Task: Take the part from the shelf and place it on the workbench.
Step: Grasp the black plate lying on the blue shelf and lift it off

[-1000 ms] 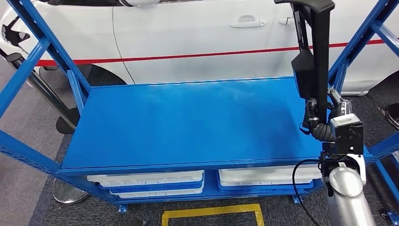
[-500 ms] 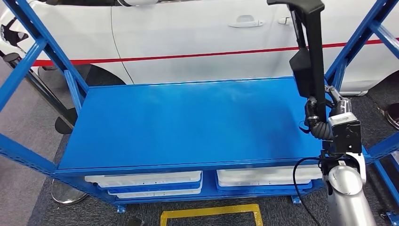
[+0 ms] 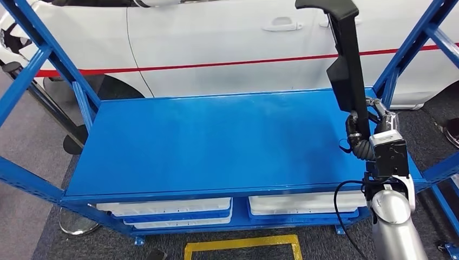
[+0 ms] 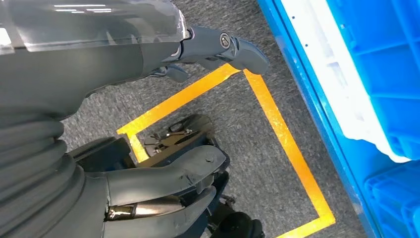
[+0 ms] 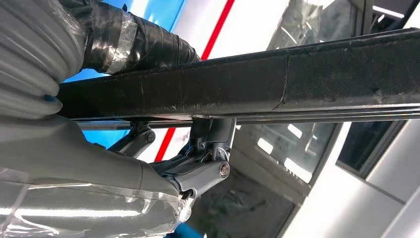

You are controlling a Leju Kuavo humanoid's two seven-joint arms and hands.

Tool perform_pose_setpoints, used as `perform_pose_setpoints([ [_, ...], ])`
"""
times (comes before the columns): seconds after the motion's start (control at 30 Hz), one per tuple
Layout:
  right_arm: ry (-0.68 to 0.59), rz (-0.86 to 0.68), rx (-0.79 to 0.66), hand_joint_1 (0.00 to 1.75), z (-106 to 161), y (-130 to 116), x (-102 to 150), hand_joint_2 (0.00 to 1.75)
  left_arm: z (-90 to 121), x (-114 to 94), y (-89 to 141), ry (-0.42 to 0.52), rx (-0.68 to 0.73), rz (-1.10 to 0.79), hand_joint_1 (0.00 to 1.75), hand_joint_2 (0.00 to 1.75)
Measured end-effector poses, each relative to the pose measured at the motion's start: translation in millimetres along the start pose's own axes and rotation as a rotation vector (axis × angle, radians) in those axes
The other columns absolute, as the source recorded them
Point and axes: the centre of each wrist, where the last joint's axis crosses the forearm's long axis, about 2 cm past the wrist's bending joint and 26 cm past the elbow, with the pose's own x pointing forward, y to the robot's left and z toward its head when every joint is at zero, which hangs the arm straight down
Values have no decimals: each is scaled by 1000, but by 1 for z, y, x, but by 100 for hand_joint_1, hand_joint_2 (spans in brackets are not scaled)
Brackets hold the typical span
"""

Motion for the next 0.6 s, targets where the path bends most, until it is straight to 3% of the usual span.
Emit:
perform_pose_setpoints([
  [0.6, 16, -7, 25, 175, 6, 10, -2, 175, 0, 0, -1, 1, -5, -8, 0, 175],
])
